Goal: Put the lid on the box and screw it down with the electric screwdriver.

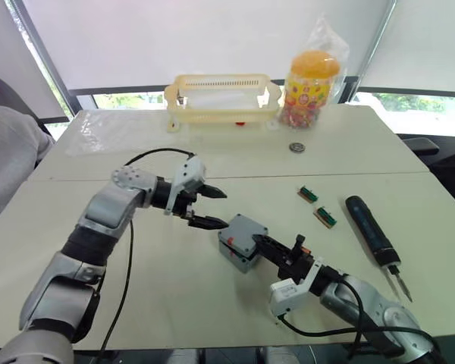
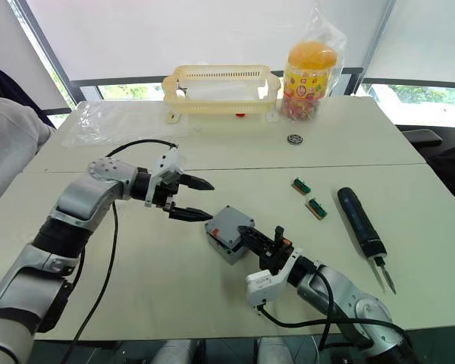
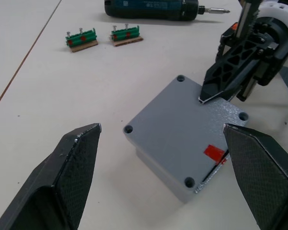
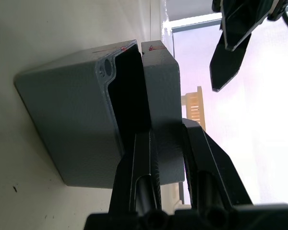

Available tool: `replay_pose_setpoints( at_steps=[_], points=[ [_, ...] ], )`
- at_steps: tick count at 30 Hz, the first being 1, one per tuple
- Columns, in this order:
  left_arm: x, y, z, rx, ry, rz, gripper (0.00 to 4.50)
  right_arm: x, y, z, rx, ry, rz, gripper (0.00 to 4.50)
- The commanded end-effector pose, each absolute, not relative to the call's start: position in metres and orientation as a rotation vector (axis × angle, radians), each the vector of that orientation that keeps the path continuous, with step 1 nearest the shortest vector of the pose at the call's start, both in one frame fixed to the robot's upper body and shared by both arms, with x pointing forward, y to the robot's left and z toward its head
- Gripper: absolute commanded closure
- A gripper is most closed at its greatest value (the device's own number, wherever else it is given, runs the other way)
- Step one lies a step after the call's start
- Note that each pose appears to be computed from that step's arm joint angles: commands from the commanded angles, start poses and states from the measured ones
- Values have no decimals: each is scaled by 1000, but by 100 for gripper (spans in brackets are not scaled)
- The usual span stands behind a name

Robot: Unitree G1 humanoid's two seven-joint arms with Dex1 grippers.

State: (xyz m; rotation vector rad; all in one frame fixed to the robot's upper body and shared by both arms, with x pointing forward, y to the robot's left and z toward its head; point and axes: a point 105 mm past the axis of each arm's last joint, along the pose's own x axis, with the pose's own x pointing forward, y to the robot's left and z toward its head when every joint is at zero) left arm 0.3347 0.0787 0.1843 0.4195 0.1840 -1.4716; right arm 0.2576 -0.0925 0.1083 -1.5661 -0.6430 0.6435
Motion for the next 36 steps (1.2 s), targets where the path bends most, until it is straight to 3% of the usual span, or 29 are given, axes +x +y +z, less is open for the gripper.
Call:
replay_pose_setpoints(
  at_steps=[1, 20, 36],
  points=[
    [339, 74, 190, 479, 146, -1495, 33, 253, -91, 109, -1578, -645, 634, 437],
    [343, 42, 172, 570, 95, -1588, 33, 240, -95, 112, -1590, -610, 579, 437],
    [345, 40, 191, 519, 46, -1565, 33, 241, -97, 142, -1590, -707, 446, 437]
  ],
)
